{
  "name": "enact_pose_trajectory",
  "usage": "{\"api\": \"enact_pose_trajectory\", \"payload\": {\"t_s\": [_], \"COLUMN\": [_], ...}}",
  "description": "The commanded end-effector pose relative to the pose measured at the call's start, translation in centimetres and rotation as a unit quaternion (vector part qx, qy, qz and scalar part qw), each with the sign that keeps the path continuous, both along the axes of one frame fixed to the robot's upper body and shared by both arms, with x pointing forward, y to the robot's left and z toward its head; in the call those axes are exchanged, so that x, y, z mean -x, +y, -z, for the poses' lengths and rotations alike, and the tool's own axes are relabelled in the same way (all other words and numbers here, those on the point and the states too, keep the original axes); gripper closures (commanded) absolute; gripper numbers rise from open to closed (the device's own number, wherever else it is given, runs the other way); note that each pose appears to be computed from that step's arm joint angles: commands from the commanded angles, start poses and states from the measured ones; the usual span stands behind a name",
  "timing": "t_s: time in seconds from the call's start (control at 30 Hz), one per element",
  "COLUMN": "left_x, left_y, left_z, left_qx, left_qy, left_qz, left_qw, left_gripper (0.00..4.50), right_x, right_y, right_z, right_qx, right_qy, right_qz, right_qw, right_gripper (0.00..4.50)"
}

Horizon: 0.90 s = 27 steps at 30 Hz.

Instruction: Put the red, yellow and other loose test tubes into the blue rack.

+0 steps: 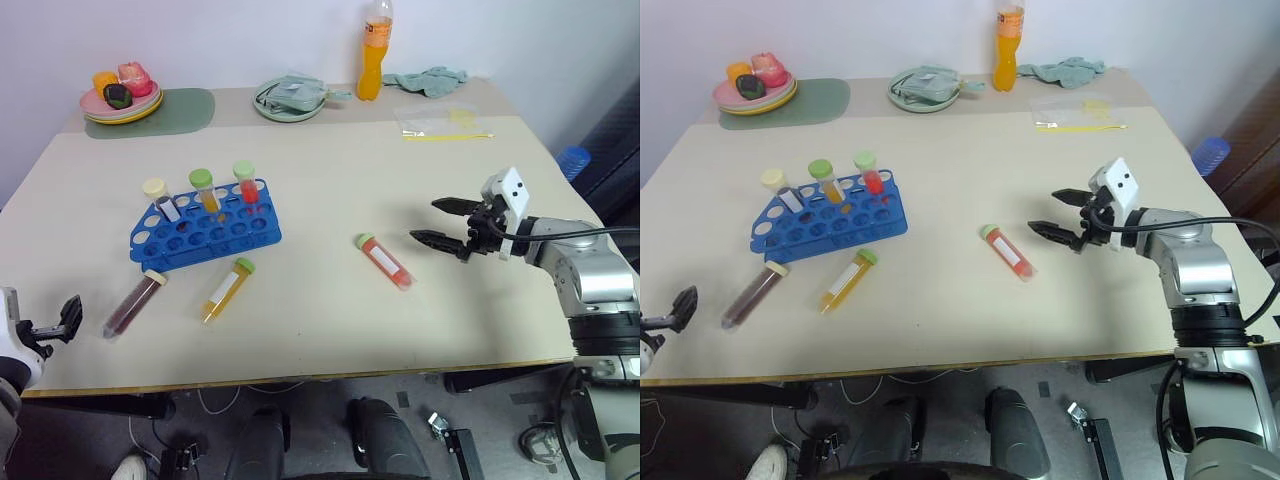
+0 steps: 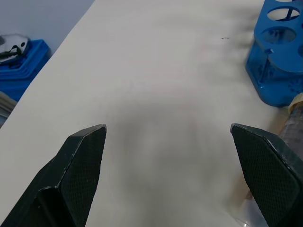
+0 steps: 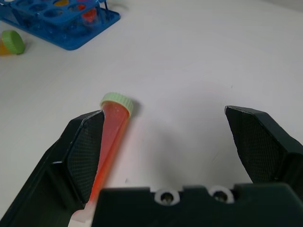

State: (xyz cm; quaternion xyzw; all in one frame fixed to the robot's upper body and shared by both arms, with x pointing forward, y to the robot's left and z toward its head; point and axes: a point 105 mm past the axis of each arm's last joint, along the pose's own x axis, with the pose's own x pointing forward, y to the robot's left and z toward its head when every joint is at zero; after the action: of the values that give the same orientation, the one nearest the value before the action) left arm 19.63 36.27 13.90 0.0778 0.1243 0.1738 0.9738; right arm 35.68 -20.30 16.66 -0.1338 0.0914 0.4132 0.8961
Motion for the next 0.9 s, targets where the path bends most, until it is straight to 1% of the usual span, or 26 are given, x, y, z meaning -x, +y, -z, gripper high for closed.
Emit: {"api": "enact_pose_trajectory", "payload": {"t_s": [0.03, 0.13, 0.2, 0.37, 0.47, 0.57, 0.67, 0.73, 0.8, 0.9], "left_x": [0.2, 0.1, 0.1, -0.8, -2.4, -4.3, -5.5, -6.2, -6.8, -7.4], "left_y": [-0.1, -0.2, -0.2, -1.5, -5.1, -9.9, -12.5, -14.5, -16.7, -19.9], "left_z": [-1.1, -1.1, -1.1, -2.1, -2.8, -2.7, -2.0, -1.8, -1.6, -0.7], "left_qx": [-0.015, -0.012, -0.012, -0.012, 0.004, 0.033, 0.048, 0.051, 0.066, 0.062], "left_qy": [-0.017, -0.023, -0.026, -0.052, -0.077, -0.084, -0.074, -0.066, -0.066, -0.052], "left_qz": [-0.003, -0.005, -0.005, 0.028, 0.116, 0.237, 0.303, 0.352, 0.399, 0.461], "left_qw": [1.000, 1.000, 1.000, 0.998, 0.990, 0.967, 0.949, 0.932, 0.912, 0.884], "left_gripper": [0.17, 0.17, 0.17, 0.17, 0.17, 0.17, 0.17, 0.17, 0.17, 0.17], "right_x": [0.0, -0.4, -0.6, -1.5, -1.2, -0.6, -0.3, -0.1, 0.5, 1.1], "right_y": [0.1, 0.1, 0.3, 0.6, 1.8, 3.4, 3.9, 4.2, 5.0, 5.6], "right_z": [-1.1, -1.0, -1.4, -2.2, -3.3, -4.0, -3.5, -3.2, -3.2, -2.4], "right_qx": [0.016, 0.032, 0.027, 0.032, 0.039, 0.072, 0.101, 0.123, 0.145, 0.180], "right_qy": [-0.020, -0.022, -0.024, -0.030, -0.024, 0.007, 0.051, 0.088, 0.107, 0.162], "right_qz": [-0.005, 0.003, 0.008, 0.028, 0.012, 0.000, 0.026, 0.052, 0.054, 0.086], "right_qw": [1.000, 0.999, 0.999, 0.999, 0.999, 0.997, 0.993, 0.987, 0.982, 0.967], "right_gripper": [0.00, 0.00, 0.00, 0.00, 0.00, 0.00, 0.00, 0.00, 0.00, 0.00]}}
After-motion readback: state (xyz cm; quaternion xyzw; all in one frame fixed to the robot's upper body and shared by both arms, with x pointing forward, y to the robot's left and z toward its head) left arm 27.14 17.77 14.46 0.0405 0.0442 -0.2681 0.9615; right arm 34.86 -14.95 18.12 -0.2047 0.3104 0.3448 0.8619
